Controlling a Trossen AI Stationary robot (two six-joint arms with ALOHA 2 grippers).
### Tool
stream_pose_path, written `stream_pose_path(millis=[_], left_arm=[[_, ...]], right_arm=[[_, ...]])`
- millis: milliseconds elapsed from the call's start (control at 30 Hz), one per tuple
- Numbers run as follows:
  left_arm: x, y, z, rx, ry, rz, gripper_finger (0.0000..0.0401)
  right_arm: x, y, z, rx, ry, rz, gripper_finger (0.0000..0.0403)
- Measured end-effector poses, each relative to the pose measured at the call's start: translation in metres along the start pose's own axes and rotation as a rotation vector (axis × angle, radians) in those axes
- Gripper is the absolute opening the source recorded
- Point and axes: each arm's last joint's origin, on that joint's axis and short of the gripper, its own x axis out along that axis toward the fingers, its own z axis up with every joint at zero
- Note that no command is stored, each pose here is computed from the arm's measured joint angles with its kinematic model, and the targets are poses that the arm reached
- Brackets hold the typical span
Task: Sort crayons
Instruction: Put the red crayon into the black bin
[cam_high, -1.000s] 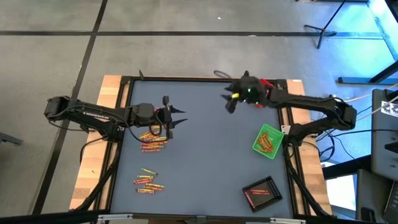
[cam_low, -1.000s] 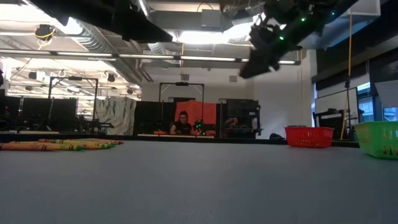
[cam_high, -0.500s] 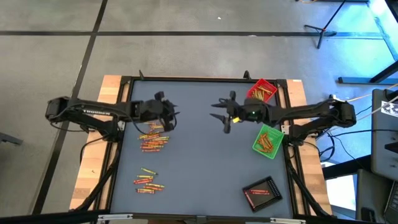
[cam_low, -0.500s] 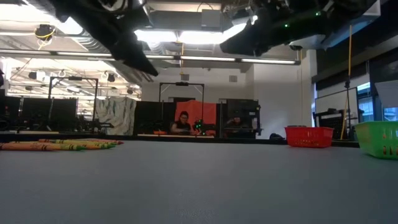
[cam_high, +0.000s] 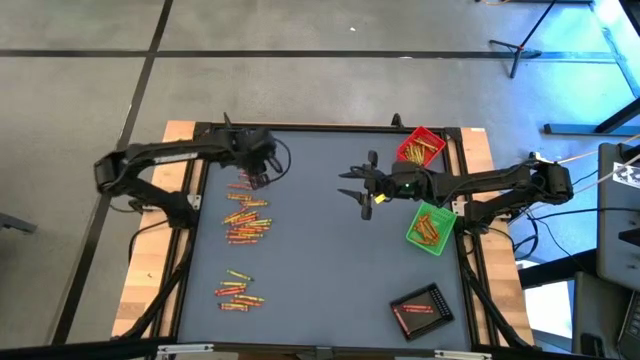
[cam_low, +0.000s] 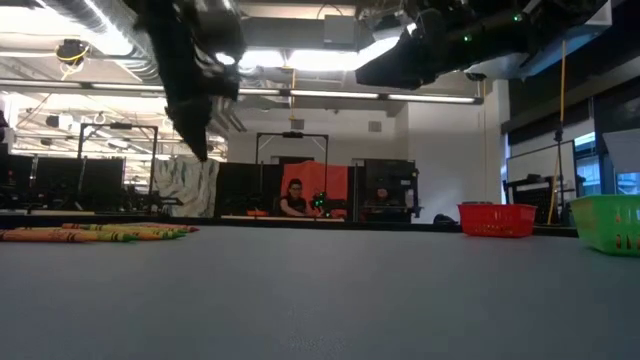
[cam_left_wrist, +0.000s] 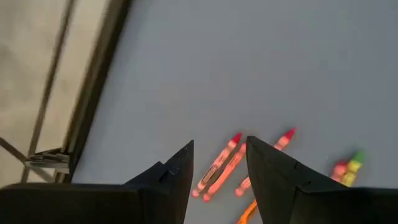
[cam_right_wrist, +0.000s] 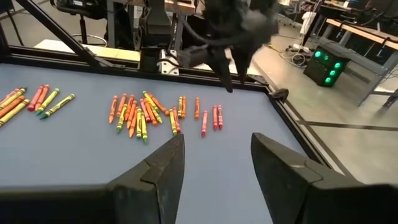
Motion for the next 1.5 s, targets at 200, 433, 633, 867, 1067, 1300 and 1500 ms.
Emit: stream_pose_path(millis=[200, 433, 633, 867, 1067, 1300, 1500], left_arm=[[0.042, 0.014, 0.001, 0.163, 0.215, -0.051, 0.0131], [0.077, 0.017, -0.003, 0.288, 0.302, -0.197, 0.0131], [0.085, 0.024, -0.004, 0.276, 0.296, -0.226, 0.0131], [0.087, 0.029, -0.004, 0.254, 0.287, -0.226, 0.0131], [0.095, 0.024, -0.012, 0.298, 0.261, -0.267, 0.0131], [0.101, 0.024, -0.017, 0.306, 0.247, -0.25, 0.0131], [0.108, 0.024, -0.024, 0.3, 0.247, -0.211, 0.0131]], right_arm=[[0.0, 0.0, 0.0, -0.001, 0.001, 0.0, 0.0184], [0.0, 0.0, -0.002, -0.002, 0.025, 0.005, 0.0184], [0.0, 0.001, -0.004, 0.002, 0.037, 0.007, 0.0184], [0.0, 0.001, -0.004, 0.012, 0.043, 0.008, 0.0184], [0.0, 0.001, -0.004, 0.012, 0.046, 0.009, 0.0184], [0.0, 0.001, -0.004, 0.012, 0.046, 0.009, 0.0184], [0.0, 0.001, -0.004, 0.012, 0.045, 0.008, 0.0184]])
